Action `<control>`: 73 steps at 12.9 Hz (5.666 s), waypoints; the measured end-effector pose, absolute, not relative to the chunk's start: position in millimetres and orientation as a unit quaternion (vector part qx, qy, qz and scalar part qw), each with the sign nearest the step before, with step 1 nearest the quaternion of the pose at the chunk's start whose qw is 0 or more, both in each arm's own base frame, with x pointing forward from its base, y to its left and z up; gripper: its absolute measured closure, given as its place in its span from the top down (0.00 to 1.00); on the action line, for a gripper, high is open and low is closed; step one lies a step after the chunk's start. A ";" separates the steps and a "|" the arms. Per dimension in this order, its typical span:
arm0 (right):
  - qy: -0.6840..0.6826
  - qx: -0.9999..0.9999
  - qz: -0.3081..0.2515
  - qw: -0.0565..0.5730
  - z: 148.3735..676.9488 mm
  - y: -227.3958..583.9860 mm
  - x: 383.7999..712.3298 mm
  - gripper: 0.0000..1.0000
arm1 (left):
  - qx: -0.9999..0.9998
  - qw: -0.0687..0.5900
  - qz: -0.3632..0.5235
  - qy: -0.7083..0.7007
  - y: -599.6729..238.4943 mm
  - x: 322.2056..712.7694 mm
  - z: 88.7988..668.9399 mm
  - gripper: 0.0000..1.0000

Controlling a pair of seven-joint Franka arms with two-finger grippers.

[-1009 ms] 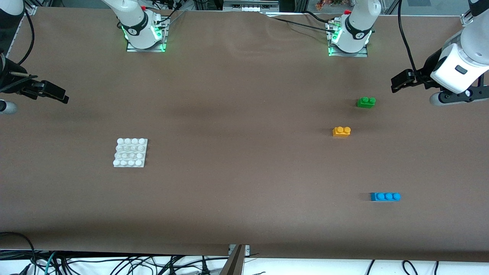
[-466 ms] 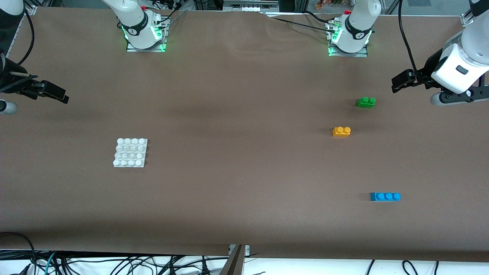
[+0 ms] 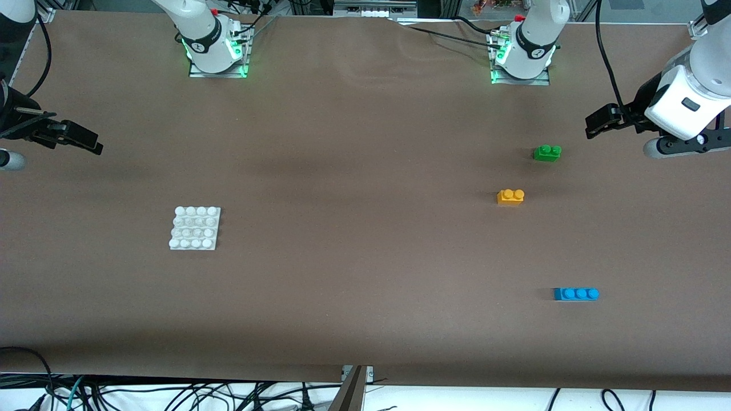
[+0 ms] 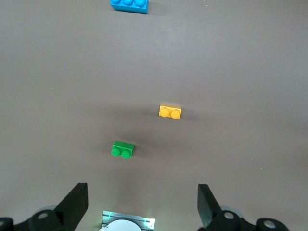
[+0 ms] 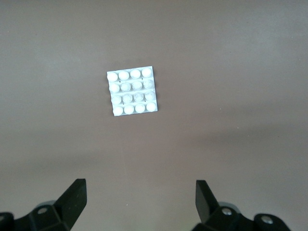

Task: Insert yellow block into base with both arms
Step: 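Reach the right gripper down to the white studded plate, then close the right gripper on the edge of the white plate, then slide the white plate along the table with the right gripper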

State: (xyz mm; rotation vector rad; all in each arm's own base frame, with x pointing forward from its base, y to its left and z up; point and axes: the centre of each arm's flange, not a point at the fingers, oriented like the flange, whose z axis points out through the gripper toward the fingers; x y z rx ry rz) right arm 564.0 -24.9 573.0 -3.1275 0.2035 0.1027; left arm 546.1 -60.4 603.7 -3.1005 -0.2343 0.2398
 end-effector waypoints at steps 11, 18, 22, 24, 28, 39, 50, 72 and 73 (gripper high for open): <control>0.066 -0.995 0.076 -0.007 445.5 -24.1 619.4 1.00 | -0.994 0.011 0.077 -0.075 -60.1 546.1 603.7 1.00; 0.040 -0.996 0.058 0.047 335.4 -49.8 646.2 1.00 | -0.994 0.011 0.077 -0.076 -59.9 546.2 603.9 1.00; 0.051 -0.994 0.023 0.094 280.6 -53.8 629.8 1.00 | -0.994 0.011 0.077 -0.076 -59.9 546.2 604.0 1.00; 0.057 -0.992 0.026 0.112 258.9 -54.9 620.9 1.00 | -0.994 0.011 0.077 -0.076 -60.0 546.2 603.9 1.00; 0.080 -0.989 0.028 0.122 220.9 -65.5 618.0 1.00 | -0.994 0.011 0.077 -0.076 -60.0 546.2 604.0 1.00; 0.114 -0.981 0.056 0.147 175.4 -65.8 609.6 1.00 | -0.994 0.011 0.077 -0.076 -60.0 546.2 604.0 1.00; 0.113 -0.981 0.061 0.149 171.0 -62.1 609.2 0.87 | -0.994 0.011 0.077 -0.074 -61.4 546.0 604.0 1.00; 0.113 -0.979 0.074 0.154 172.1 9.4 622.7 0.75 | -0.994 0.011 0.077 -0.073 -62.9 545.8 604.0 1.00; 0.113 -0.979 0.076 0.154 172.0 17.6 622.9 0.75 | -0.994 0.011 0.077 -0.073 -62.9 545.8 604.0 1.00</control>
